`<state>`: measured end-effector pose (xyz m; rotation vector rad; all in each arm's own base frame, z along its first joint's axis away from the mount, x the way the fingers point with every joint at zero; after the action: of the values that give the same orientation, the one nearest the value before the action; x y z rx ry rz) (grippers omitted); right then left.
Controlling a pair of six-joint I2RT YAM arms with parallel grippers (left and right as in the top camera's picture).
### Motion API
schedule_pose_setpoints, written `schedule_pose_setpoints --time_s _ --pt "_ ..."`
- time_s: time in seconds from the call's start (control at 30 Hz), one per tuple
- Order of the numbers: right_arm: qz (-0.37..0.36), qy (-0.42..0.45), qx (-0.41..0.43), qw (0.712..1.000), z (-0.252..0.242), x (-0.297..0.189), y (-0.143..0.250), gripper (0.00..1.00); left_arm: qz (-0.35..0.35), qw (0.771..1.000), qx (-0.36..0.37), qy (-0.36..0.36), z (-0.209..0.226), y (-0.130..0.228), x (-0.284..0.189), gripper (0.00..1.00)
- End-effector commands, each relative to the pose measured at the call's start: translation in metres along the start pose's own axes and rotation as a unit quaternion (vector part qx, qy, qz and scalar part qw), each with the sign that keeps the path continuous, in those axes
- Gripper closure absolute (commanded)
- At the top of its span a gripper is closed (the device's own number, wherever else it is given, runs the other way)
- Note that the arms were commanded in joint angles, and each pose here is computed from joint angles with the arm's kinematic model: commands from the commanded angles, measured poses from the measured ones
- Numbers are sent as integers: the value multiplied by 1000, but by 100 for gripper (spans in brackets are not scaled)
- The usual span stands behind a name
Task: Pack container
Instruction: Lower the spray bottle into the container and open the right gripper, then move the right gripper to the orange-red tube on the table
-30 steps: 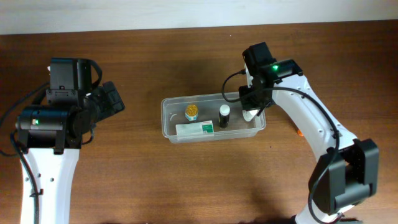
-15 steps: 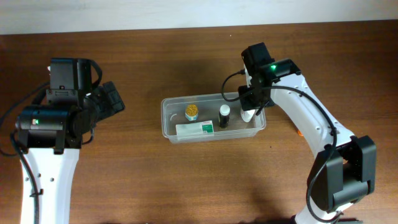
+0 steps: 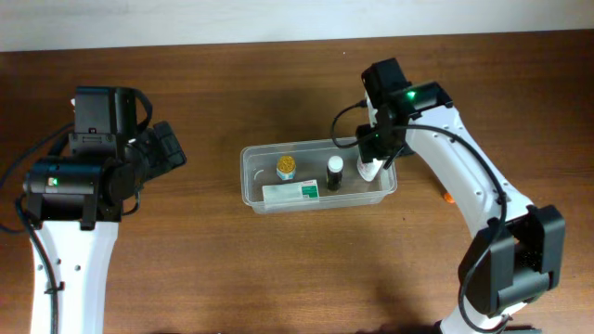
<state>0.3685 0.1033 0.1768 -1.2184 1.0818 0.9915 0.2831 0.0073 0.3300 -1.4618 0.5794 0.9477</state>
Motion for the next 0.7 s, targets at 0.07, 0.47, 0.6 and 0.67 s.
schedule_pose_setpoints --time_s 0.07,0.47,0.6,0.67 --pt "-26 -8 -7 1000 5 -32 -10 45 -8 1000 -6 -7 4 -2 -3 1" --pt "-36 8 69 997 -57 -93 -18 44 -8 1000 -6 -7 4 -2 -3 1" --pt "-21 24 113 993 -92 -96 -14 44 -8 1000 -6 -7 4 -2 -3 0" --pt "-9 32 136 990 -109 -95 -11 43 -8 1000 -6 -7 4 -2 -3 1"
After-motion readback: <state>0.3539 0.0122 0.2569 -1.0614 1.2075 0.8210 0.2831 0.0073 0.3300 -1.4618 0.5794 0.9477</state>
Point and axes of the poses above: each gripper's point midway between its finger pads, its own x axis out along the fingers, its own z axis along the line the jaws close on, y = z × x, the point moved 5 cm from there along -x, back along the fingers, and after that the axes turned 13 degrees about x, right-handed, at the moved point
